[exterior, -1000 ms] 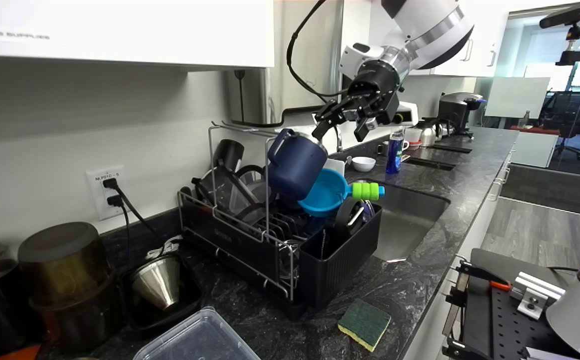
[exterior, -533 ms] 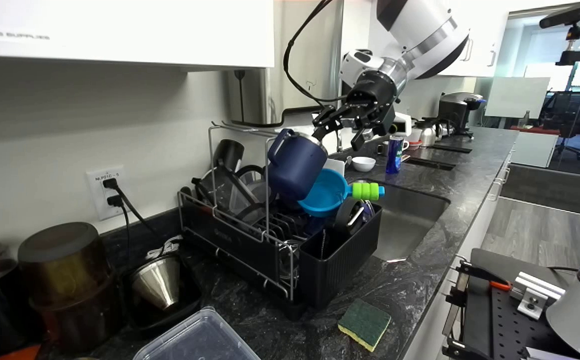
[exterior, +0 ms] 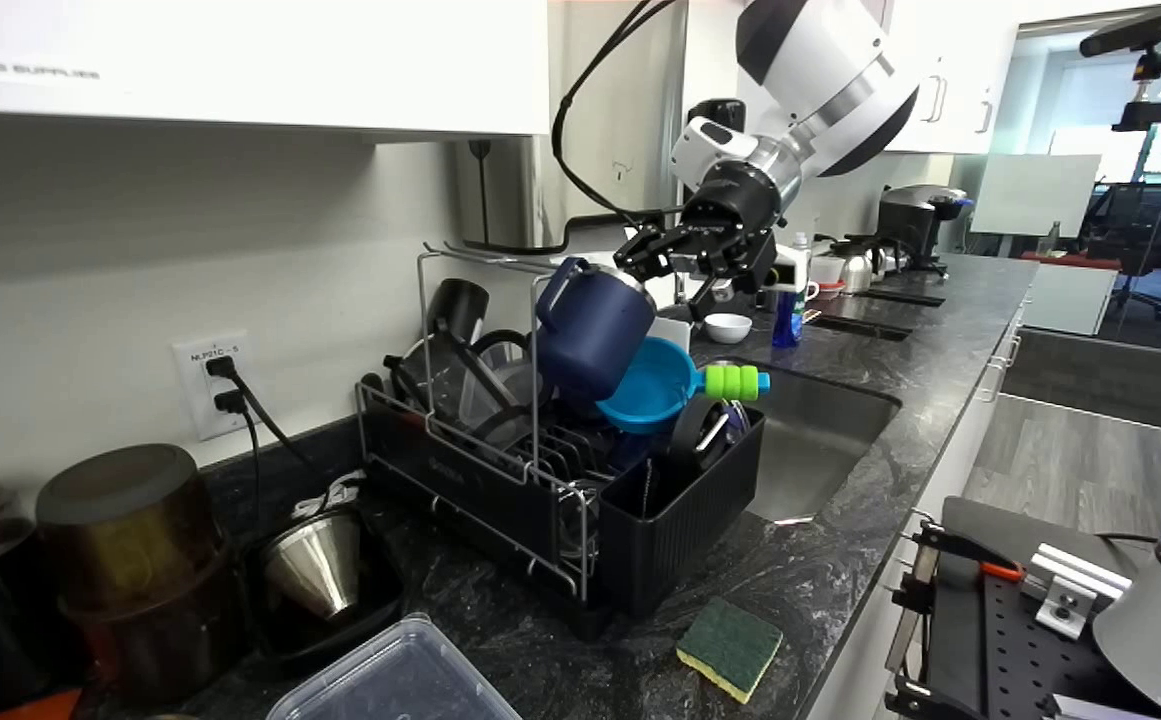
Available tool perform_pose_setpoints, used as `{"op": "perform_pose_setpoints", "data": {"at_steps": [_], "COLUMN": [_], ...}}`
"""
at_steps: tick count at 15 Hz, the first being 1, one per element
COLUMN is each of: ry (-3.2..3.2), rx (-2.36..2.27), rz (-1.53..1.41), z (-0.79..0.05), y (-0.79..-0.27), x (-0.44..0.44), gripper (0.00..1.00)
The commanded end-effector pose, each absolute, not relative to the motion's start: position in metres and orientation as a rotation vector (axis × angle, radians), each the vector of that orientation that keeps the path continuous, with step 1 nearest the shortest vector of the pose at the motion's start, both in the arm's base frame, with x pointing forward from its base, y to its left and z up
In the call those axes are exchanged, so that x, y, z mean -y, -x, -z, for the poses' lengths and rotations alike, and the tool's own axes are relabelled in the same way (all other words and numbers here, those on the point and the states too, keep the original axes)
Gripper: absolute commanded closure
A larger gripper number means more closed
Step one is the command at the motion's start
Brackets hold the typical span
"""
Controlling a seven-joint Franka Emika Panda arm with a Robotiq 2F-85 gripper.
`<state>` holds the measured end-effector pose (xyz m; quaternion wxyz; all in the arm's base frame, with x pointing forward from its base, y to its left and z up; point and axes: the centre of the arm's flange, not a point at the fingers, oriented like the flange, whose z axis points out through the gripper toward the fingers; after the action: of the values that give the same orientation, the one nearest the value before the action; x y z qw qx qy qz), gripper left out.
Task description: Pick up the blue cup from the dish rack and put it in the sink.
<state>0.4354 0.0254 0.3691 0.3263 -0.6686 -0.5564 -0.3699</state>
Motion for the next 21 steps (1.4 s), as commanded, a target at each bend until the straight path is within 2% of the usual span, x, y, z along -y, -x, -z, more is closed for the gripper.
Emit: {"op": "perform_pose_setpoints", "data": {"at_steps": [1,15,16,17,21], "ry": [1.728,1.679,1.680,1.678,1.675], "rx": [1.485,1.536,1.536,1.536,1.541], "rz": [1.002,1.053,1.058,1.060,1.064], "z": [-0.359,-0.347,-0.346,-0.346,-0.346], "y": [-0.444,-0.455,-0.455,-0.455,-0.454], "x": [-0.027,-0.034,-0.034,-0.033,-0.032], "gripper": [0.00,0.00,0.25,0.26,0.55]}}
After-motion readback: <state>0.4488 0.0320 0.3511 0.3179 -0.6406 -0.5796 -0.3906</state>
